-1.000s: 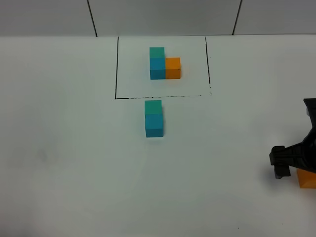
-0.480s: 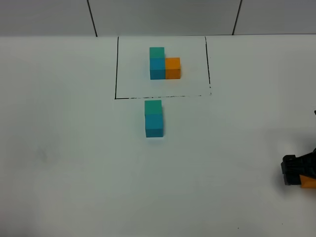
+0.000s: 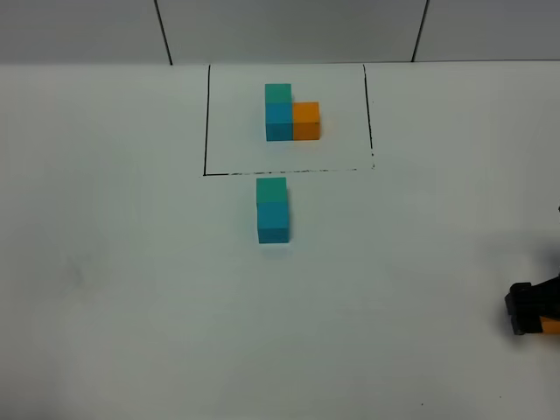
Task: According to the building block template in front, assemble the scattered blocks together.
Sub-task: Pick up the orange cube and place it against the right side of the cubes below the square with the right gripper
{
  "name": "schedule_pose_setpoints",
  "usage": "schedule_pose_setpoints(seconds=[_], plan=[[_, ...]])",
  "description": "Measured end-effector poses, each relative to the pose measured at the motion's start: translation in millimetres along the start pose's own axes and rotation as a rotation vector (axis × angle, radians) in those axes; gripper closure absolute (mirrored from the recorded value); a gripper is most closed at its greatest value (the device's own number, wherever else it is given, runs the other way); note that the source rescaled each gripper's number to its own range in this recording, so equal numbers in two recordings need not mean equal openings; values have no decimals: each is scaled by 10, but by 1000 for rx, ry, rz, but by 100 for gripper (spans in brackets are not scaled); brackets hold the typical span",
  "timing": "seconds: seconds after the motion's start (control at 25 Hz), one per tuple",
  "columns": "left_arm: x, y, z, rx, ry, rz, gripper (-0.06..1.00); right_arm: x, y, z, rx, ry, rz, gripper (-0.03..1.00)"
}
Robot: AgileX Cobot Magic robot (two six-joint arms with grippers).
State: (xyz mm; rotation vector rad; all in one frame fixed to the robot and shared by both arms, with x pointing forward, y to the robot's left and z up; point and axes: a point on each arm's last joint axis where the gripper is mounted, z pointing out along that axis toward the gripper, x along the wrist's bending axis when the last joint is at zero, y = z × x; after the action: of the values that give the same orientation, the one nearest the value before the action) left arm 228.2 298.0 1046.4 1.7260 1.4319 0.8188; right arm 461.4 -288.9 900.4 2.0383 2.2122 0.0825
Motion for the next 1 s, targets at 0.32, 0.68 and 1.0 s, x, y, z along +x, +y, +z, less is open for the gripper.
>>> schedule_pose_setpoints(seconds=[0.32, 0.68, 1.0], plan=[[0, 0, 0, 0, 0, 0, 15, 4, 14, 45, -1, 2, 7, 48], [0, 0, 0, 0, 0, 0, 15, -3, 225, -117, 16, -13, -145, 95], [0, 0, 0, 0, 0, 0, 15, 654, 898, -687, -118, -41, -910, 95]])
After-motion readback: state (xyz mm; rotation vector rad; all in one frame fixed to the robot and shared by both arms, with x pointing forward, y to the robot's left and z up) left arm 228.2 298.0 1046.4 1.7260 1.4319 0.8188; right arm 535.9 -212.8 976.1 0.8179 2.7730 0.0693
